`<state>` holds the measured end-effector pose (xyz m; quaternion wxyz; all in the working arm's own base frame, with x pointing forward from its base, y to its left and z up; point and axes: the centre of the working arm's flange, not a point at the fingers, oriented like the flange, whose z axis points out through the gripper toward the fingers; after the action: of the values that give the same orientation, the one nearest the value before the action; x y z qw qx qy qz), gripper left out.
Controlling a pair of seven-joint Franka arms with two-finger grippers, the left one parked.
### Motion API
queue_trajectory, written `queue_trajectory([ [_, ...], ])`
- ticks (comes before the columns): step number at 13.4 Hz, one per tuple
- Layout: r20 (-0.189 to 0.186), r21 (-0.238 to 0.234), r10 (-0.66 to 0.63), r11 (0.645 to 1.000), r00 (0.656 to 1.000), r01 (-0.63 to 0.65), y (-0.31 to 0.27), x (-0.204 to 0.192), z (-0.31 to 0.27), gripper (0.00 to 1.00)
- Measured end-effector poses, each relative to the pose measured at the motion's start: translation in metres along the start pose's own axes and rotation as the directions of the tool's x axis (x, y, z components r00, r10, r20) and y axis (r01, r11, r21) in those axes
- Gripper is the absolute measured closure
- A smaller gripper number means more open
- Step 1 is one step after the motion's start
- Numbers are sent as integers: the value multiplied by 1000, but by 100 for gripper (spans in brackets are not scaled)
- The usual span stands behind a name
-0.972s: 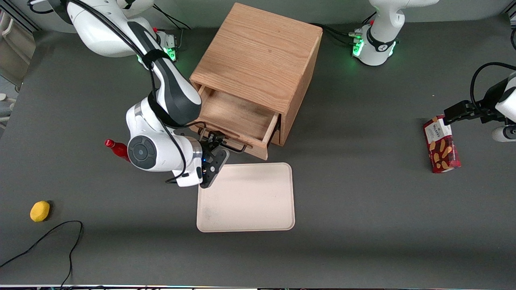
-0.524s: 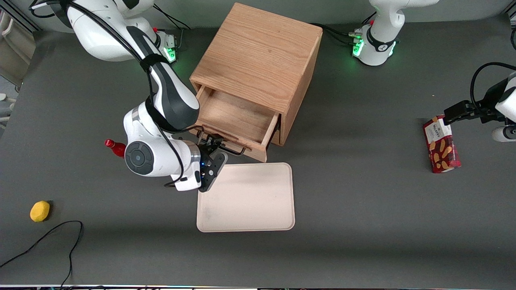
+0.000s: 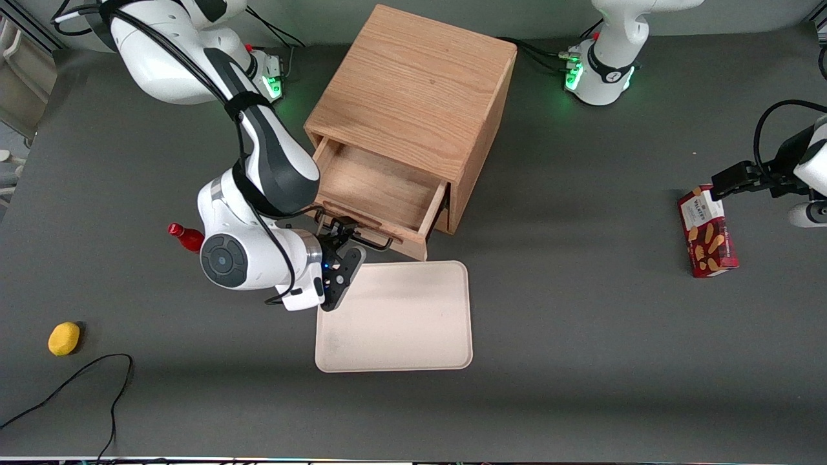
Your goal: Open upper drawer
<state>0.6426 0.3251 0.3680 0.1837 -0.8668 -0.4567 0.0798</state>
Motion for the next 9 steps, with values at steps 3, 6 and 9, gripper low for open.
queue_trajectory([
  [3,-1,-1,-14,1000,1000,14,2,1,0,0],
  [6,-4,-11,-22,1000,1000,22,5,2,-2,0],
  [9,-16,-16,-17,1000,1000,17,14,3,-5,0],
])
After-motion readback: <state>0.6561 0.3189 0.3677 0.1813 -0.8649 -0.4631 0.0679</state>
